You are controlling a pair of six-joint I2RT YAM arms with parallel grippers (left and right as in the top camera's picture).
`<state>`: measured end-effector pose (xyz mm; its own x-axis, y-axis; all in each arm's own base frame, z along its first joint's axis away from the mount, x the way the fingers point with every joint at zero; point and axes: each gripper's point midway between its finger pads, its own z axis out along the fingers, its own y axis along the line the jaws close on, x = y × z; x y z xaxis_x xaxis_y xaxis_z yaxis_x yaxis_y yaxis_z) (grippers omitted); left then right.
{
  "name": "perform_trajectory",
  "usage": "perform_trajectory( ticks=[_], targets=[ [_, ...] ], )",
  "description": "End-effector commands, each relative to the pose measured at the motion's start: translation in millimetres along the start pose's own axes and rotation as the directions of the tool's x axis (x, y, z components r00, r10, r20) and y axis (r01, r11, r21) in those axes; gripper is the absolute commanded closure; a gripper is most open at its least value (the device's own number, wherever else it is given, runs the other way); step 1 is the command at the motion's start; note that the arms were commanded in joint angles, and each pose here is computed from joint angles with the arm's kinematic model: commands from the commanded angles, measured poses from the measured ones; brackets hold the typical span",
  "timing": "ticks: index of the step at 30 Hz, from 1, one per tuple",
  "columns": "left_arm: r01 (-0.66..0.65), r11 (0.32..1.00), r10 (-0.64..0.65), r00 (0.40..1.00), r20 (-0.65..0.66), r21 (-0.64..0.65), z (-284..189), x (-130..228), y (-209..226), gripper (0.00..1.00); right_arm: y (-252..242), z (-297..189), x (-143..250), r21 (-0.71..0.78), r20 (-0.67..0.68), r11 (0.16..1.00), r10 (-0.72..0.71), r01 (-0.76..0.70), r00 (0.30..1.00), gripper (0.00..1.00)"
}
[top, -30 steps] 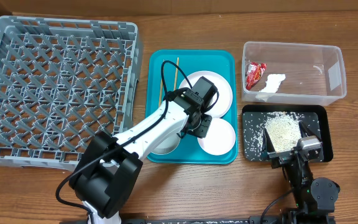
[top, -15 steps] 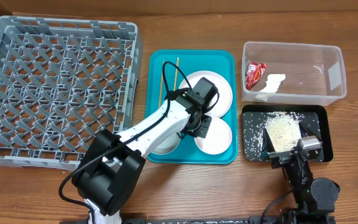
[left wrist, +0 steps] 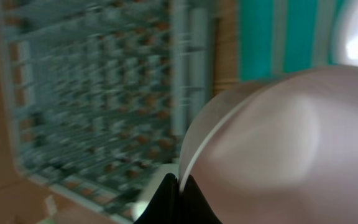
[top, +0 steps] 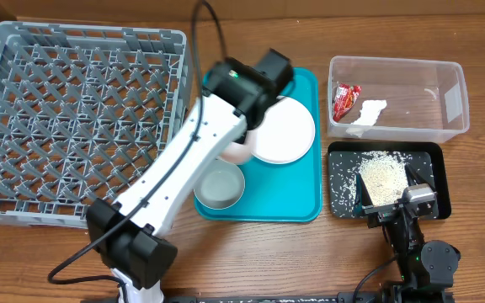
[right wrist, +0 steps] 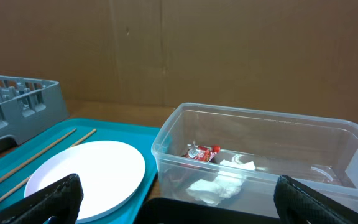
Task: Sort waste into correct bins and load items into the dishwasher
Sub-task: 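Carry the bowl with the left gripper into the dish rack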
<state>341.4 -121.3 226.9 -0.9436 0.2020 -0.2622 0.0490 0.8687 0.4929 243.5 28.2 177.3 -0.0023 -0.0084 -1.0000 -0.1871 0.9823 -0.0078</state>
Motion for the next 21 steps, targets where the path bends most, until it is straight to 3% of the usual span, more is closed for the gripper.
perform_trajectory(
  ticks=[1,6,15,21],
  targets=[
    [0.17,0.953,-0.15,0.984,0.096,-0.251,2.9,-15.3,72.4,0.96,-1.6,-0.2,1.2,0.006,0.007,1.0,-0.002,0.002,1.0,0.0],
    [0.203,0.956,-0.195,0.979,0.054,-0.214,11.0,-11.2,73.8,0.96,-1.6,-0.2,1.3,0.006,0.006,1.0,-0.002,0.002,1.0,0.0],
    [0.265,0.893,-0.246,0.964,0.099,-0.363,19.1,-16.1,124.6,0.96,-1.6,-0.2,1.3,0.006,0.006,1.0,-0.002,0.002,1.0,0.0],
    [0.339,0.801,-0.329,0.938,0.11,-0.493,33.5,-8.6,179.7,0.96,-1.6,-0.2,1.3,0.006,0.006,1.0,-0.002,0.002,1.0,0.0]
  ],
)
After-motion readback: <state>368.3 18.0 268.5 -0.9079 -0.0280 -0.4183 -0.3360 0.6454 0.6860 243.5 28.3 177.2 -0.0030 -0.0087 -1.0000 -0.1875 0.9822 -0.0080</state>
